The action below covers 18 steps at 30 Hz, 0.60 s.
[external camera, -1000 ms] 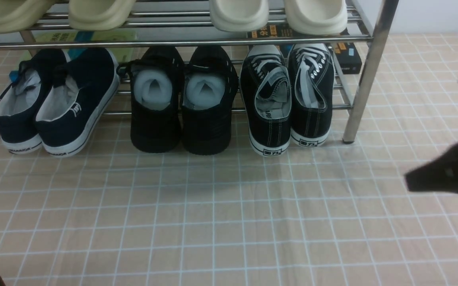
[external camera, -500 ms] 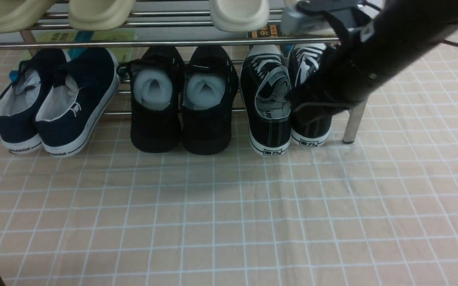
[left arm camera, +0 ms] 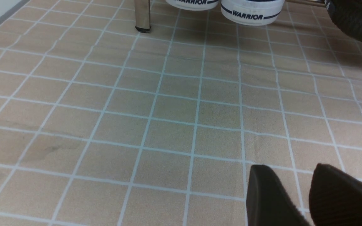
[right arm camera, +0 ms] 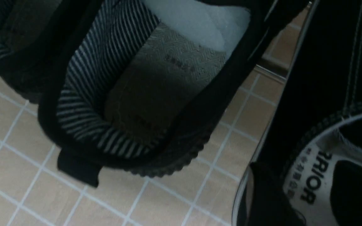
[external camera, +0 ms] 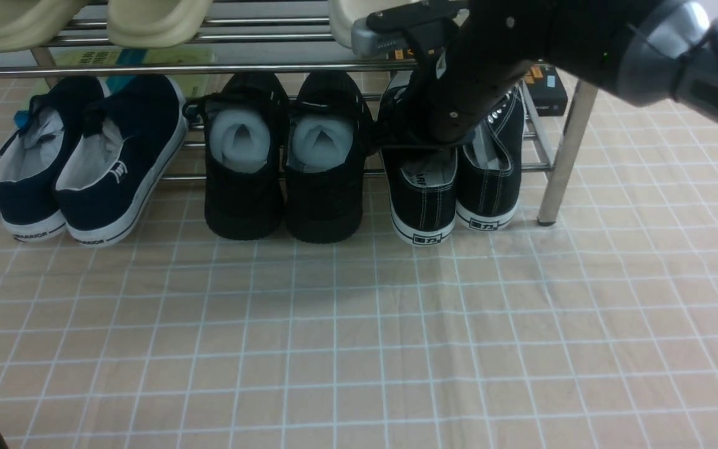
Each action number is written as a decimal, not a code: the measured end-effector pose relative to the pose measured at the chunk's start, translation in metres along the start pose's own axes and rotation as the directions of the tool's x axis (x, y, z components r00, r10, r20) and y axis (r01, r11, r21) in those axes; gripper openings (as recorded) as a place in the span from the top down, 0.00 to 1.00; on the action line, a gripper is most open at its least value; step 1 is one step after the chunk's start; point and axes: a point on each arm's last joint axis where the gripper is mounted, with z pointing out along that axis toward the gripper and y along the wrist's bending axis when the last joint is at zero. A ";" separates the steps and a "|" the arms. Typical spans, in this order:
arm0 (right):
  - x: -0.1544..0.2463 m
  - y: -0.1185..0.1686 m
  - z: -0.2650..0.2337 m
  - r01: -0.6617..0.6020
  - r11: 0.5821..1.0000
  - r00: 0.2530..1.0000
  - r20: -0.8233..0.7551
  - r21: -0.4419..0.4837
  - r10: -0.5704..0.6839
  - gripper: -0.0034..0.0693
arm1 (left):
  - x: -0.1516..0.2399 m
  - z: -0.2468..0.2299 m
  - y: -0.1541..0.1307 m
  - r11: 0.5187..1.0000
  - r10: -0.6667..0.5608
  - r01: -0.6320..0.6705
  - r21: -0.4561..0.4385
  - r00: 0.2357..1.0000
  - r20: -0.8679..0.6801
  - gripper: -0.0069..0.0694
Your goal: Take the shoes off the shelf from the light coffee tablecloth by hand.
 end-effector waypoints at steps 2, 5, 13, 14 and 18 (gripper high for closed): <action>0.001 -0.001 0.007 0.001 1.000 1.000 -0.001 0.003 -0.001 0.49 | 0.000 0.000 0.000 1.000 0.000 0.000 0.000 1.000 0.000 0.60; 0.003 -0.003 0.022 0.011 1.000 1.000 -0.003 0.017 -0.011 0.50 | 0.000 0.000 0.000 1.000 0.000 0.000 0.000 1.000 0.000 0.60; 0.005 -0.005 0.030 0.022 0.999 1.000 -0.011 0.033 -0.022 0.90 | 0.000 0.000 0.000 1.000 0.000 0.000 0.000 1.000 0.000 0.60; 0.005 -0.005 0.030 0.018 0.999 1.000 -0.010 0.031 -0.018 0.94 | 0.000 0.000 0.000 1.000 0.000 0.000 0.000 1.000 0.000 0.60; 0.003 -0.004 0.021 0.017 0.999 1.000 -0.020 0.033 -0.016 0.95 | 0.000 0.000 0.000 1.000 0.001 -0.001 0.000 1.000 0.000 0.60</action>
